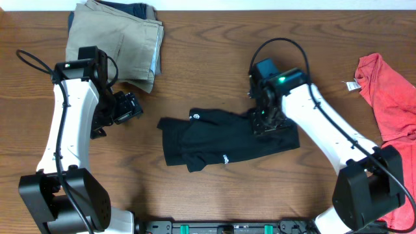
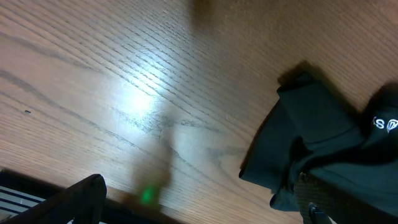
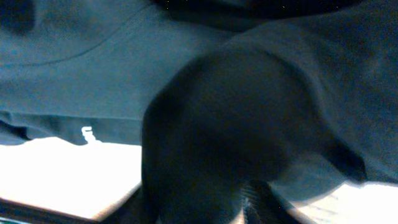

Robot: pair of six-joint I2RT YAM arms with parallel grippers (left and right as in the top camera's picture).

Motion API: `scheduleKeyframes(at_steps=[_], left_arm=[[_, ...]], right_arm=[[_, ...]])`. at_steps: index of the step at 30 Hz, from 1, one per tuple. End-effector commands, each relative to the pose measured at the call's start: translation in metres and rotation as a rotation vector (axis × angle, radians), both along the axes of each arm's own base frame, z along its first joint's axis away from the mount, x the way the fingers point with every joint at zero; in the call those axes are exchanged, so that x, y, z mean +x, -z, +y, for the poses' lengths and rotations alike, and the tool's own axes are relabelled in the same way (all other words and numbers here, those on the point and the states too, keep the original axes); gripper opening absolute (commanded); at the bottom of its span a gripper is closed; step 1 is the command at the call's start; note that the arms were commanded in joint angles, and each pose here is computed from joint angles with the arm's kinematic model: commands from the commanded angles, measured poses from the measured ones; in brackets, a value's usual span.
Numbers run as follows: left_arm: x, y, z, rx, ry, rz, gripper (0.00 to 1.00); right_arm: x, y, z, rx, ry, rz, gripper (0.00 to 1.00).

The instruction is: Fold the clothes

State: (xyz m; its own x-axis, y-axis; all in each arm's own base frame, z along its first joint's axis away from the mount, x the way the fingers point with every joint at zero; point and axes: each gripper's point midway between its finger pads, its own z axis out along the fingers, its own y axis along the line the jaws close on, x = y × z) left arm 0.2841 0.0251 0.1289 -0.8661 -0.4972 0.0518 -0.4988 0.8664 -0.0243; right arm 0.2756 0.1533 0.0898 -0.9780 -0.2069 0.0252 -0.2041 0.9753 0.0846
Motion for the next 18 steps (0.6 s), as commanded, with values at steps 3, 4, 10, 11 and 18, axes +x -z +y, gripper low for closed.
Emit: scheduleKeyframes(at_steps=[3,4,10,11,18], left_arm=[[-0.003,0.004,-0.001,-0.001,0.004,0.017,0.98],[-0.003,0.004,-0.001,-0.001,0.005,0.017,0.98],[-0.003,0.004,-0.001,0.0,0.008,0.017,0.98],[-0.003,0.004,-0.001,0.0,0.008,0.017,0.98],[-0.003,0.004,-0.001,-0.001,0.008,0.018,0.98]], right_arm=[[0.0,0.0,0.003,-0.031,0.031,-0.017,0.9],[0.0,-0.002,0.001,-0.033,0.035,-0.015,0.93],[0.015,-0.028,-0.043,-0.157,0.114,-0.043,0.99],[0.019,-0.033,-0.052,-0.173,0.137,-0.049,0.99],[0.021,-0.028,-0.094,-0.14,0.256,0.018,0.99]])
